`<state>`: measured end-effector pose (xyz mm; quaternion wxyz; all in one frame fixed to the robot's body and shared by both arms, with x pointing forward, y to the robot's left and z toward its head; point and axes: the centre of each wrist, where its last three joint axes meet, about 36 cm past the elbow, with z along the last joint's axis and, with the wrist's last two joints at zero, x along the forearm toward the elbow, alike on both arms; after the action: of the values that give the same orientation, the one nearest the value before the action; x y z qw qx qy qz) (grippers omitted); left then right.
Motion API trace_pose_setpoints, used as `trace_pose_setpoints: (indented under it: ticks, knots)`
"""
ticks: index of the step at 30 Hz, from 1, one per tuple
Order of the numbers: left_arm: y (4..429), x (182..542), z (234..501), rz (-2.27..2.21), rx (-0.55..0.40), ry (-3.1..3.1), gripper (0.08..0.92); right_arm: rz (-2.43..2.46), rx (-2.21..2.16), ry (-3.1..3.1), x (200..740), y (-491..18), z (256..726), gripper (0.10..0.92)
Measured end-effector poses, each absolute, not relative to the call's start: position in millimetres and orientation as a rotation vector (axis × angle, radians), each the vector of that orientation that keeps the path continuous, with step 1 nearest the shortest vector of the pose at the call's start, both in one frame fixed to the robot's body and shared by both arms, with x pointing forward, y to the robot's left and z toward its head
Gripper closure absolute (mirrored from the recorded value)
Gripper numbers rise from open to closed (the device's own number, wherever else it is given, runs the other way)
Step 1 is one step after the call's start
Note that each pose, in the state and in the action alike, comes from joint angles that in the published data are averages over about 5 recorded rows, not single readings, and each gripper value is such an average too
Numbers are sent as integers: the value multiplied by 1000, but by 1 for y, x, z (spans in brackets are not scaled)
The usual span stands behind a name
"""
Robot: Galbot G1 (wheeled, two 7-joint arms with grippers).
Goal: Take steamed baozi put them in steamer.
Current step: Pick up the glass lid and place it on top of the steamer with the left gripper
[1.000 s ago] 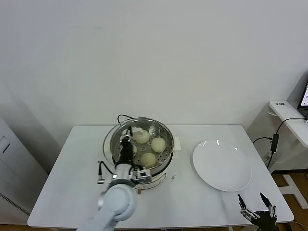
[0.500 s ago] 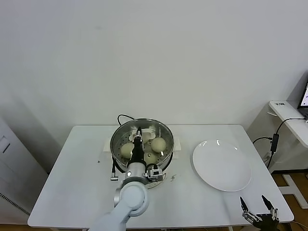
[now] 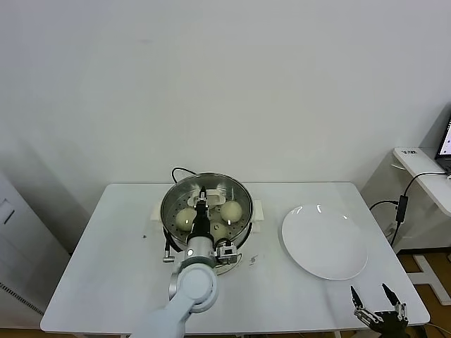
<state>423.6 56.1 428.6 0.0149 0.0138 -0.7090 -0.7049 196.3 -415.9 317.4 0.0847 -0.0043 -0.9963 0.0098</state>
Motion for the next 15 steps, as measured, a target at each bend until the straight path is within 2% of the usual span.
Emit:
trace_pose_setpoints:
  ticks: [3,9,15]
  knots:
    - [57,422,429,-2186,48,-2213,853,30,-5,-2980,199,-416,319,200]
    - [64,408,437,-2134,32,-2277,688,26,14,-2988,206,-416,321,200]
    - [77,385,452,-2019,-25,-2391,515,22,34,-2990,216,-414,321,200]
